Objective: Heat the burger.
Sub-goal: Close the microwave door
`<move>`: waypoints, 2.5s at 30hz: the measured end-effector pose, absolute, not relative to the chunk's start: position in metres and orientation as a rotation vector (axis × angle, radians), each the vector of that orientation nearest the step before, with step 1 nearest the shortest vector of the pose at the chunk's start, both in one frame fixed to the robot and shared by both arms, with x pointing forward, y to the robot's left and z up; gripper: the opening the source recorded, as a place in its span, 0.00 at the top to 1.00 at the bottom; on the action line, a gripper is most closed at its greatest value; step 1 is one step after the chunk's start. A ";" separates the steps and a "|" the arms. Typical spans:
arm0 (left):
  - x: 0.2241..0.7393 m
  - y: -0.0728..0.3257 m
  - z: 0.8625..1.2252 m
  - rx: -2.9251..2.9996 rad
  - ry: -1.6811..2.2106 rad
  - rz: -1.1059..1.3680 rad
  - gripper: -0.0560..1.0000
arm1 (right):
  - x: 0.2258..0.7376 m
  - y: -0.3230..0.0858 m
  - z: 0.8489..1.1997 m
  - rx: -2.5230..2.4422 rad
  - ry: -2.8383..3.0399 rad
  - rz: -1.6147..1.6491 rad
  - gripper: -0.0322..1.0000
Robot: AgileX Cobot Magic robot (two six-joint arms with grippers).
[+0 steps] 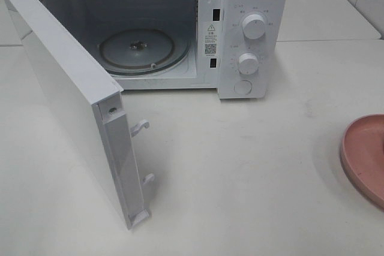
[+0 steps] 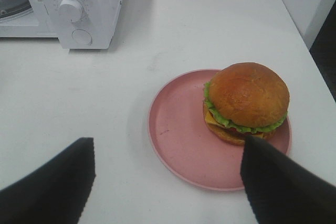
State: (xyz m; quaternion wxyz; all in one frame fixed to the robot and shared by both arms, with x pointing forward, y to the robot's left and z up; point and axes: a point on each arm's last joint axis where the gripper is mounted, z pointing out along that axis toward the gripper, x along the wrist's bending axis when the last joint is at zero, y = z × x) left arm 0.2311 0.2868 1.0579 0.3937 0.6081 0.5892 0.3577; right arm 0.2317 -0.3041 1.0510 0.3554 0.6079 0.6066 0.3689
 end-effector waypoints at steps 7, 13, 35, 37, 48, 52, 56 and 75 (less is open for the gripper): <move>0.231 0.287 1.058 1.543 1.495 0.907 0.01 | 0.232 -0.304 1.051 1.571 1.567 0.953 0.24; 0.231 0.287 1.058 1.543 1.495 0.907 0.01 | 0.232 -0.304 1.051 1.571 1.567 0.953 0.24; 0.293 0.292 1.074 1.533 1.584 0.794 0.69 | 0.232 -0.304 1.051 1.571 1.567 0.953 0.24; 0.302 0.292 1.074 1.530 1.594 0.781 0.84 | 0.232 -0.304 1.051 1.571 1.567 0.953 0.24; 0.347 0.302 1.056 1.475 1.493 0.960 0.95 | 0.232 -0.304 1.051 1.571 1.567 0.953 0.24; 0.356 0.306 1.042 1.422 1.462 1.049 0.95 | 0.232 -0.304 1.051 1.571 1.567 0.953 0.24; 0.360 0.311 1.028 1.378 1.463 1.123 0.95 | 0.232 -0.304 1.051 1.571 1.567 0.953 0.24; 0.404 0.324 0.999 1.400 1.473 1.257 0.95 | 0.232 -0.304 1.051 1.571 1.567 0.953 0.24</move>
